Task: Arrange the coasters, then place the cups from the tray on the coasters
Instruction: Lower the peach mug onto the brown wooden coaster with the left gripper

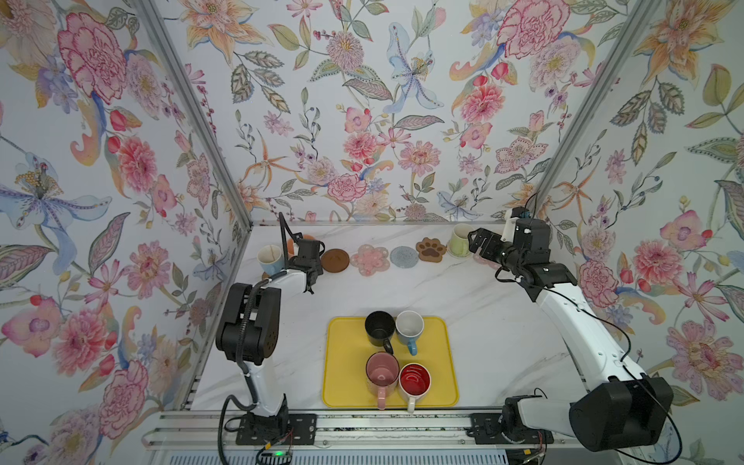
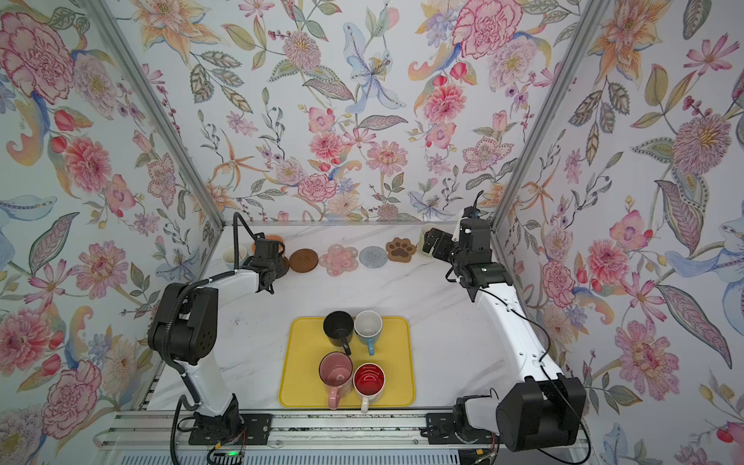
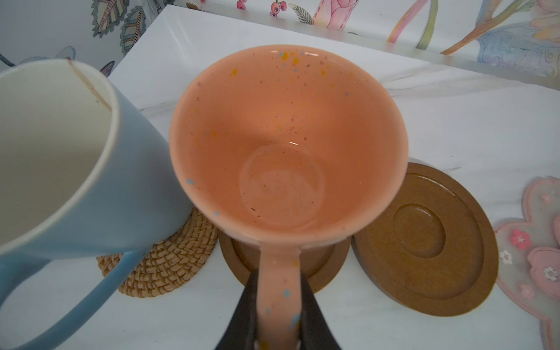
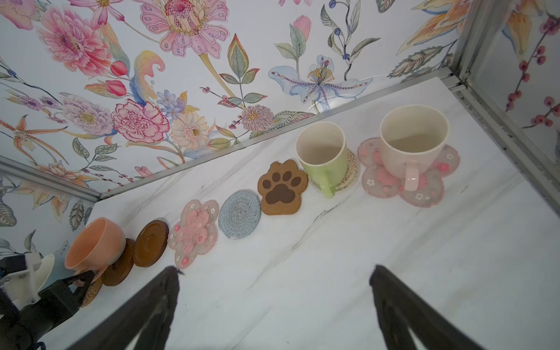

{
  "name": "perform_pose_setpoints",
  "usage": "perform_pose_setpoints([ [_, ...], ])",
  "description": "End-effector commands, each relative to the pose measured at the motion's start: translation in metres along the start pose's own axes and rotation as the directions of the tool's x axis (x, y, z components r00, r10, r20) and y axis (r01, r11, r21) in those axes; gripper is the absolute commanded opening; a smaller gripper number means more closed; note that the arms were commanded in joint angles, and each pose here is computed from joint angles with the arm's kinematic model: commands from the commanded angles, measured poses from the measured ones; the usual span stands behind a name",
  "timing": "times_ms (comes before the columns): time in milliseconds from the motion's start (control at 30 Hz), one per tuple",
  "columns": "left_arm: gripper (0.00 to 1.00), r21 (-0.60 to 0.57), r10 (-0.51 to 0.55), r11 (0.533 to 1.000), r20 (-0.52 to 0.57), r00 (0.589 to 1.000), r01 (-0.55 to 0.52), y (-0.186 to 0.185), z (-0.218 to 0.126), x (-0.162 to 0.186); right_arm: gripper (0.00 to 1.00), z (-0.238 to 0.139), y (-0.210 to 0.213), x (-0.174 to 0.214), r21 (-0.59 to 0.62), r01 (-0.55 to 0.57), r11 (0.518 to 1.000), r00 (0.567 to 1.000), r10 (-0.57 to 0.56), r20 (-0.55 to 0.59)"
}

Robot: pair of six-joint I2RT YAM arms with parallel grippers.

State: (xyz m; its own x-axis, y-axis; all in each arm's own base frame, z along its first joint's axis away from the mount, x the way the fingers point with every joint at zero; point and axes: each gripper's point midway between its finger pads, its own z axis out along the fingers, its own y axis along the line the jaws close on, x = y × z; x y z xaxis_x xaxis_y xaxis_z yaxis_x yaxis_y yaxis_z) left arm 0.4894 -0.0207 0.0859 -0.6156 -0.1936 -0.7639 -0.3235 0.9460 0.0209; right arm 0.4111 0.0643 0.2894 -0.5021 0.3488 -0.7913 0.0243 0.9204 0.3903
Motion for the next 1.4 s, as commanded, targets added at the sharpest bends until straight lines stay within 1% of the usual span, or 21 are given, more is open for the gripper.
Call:
perform_pose_setpoints([
  [0,0.00,0.026,-0.059,0.998,0.100,0.993,0.056,-0.004,-0.002,-0.033,0.99,-0.002,0.003,-0.007,-0.008,0.009,1.000,1.000,-0.009,0.004],
  [633,0.00,0.024,-0.063,0.998,0.015,0.998,0.063,-0.003,0.004,-0.008,0.99,-0.006,0.005,-0.010,-0.013,0.011,1.000,1.000,-0.011,0.016],
  [1367,0.00,-0.006,-0.075,0.997,-0.040,0.996,0.075,0.004,0.004,0.007,0.99,-0.009,0.003,-0.008,-0.010,0.010,1.000,1.000,-0.010,0.016],
])
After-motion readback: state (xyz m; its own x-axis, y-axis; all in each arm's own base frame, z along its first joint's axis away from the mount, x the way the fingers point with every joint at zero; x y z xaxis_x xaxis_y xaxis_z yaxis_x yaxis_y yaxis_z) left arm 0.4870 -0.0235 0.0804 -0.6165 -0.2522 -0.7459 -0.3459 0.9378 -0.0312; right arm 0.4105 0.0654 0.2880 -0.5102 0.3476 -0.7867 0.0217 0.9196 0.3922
